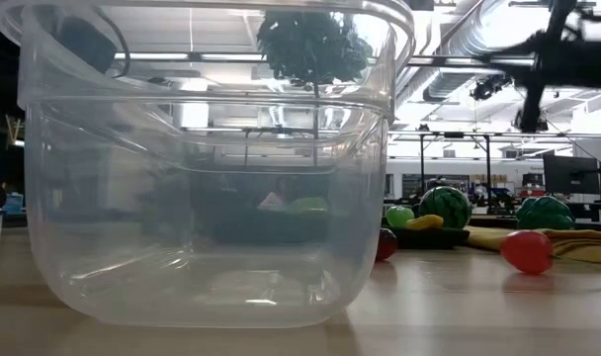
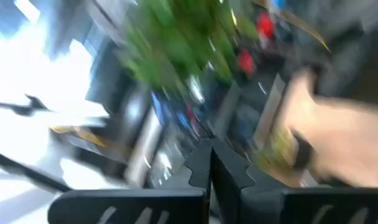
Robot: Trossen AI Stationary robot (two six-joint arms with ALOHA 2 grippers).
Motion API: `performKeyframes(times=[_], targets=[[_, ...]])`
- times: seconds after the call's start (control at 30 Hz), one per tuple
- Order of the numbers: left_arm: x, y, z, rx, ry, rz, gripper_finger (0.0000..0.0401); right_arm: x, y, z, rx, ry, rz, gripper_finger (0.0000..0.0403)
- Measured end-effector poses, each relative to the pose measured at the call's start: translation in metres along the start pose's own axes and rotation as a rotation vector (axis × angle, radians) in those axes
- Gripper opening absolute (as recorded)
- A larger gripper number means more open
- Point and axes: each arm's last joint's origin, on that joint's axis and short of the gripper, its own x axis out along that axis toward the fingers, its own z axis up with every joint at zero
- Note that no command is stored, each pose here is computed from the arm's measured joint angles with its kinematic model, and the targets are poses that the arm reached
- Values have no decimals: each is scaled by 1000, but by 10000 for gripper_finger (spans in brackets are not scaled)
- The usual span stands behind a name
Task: Pick and placing Produce into tupperware
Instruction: Put the cabbage into the bin
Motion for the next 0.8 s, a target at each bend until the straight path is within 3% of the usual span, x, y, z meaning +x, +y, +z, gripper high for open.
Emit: performKeyframes(times=[0.13,0.2,0.5,0.67,0.8], targets=[[0,-3,2,73,-88,-32,1,-2,21,12,-137,-136,195,0],[-1,-9,3,132,-110,-86,1,-2,30,18,-188,-182,192,0],[-13,-49,4,332,-240,-490,1,27,90,41,-523,-11,-172,0],[-23,-77,5,479,-351,-509,1,58,121,52,-688,86,-359,4],[-36,-109,5,602,-389,-425,1,85,136,59,-777,179,-515,37]])
